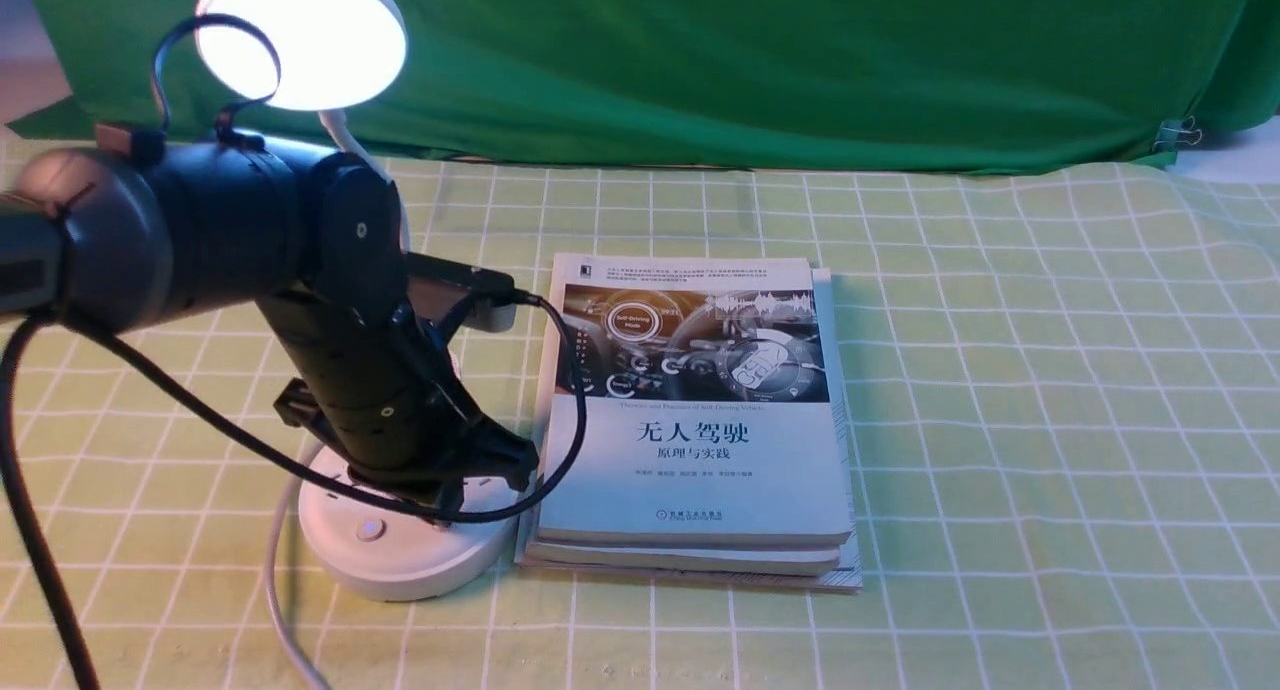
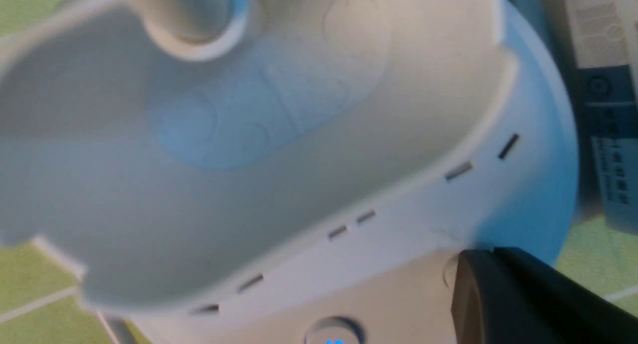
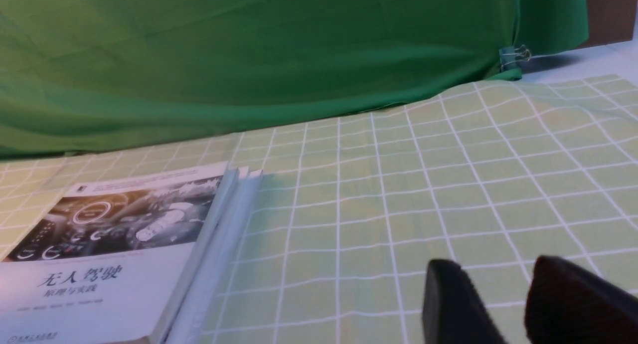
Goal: Turn off the desk lamp on the green coffee tablecloth by hand.
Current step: 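Press the power button on the round power strip under the lamp with the left gripper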
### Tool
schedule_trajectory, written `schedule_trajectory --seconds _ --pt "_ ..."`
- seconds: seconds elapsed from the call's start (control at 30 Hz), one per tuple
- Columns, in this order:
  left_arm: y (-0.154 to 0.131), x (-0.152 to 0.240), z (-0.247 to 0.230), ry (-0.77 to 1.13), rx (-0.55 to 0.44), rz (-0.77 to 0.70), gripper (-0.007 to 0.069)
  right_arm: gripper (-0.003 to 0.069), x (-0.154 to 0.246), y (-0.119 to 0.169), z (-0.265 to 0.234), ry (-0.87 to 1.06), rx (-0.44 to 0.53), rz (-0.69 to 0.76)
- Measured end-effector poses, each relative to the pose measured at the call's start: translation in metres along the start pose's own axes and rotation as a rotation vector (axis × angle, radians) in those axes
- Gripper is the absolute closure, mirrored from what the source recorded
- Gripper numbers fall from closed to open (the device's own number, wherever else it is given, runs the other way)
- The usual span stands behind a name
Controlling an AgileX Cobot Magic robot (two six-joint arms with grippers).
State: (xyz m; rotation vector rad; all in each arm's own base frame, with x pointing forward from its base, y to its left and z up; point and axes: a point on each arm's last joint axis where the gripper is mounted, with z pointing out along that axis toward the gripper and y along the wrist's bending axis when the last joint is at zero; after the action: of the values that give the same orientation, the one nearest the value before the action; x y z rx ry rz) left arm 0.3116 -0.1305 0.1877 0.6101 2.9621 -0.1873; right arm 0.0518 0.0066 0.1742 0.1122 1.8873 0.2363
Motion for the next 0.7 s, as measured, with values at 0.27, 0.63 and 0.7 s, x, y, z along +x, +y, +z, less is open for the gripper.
schedule_trajectory --seconds 0.27,0.63,0.7 --pt "0.0 -0.001 0.001 -0.001 0.005 -0.006 0.0624 0.0421 0.0 0.0 0.0 0.0 0.0 0.0" --pt "-0.002 0.002 -0.014 -0.033 0.0 -0.005 0.0624 0.0421 0.0 0.0 0.0 0.001 0.0 0.0" --pt "-0.002 0.001 -0.014 -0.038 0.0 -0.005 0.0624 0.0421 0.0 0.0 0.0 0.001 0.0 0.0"
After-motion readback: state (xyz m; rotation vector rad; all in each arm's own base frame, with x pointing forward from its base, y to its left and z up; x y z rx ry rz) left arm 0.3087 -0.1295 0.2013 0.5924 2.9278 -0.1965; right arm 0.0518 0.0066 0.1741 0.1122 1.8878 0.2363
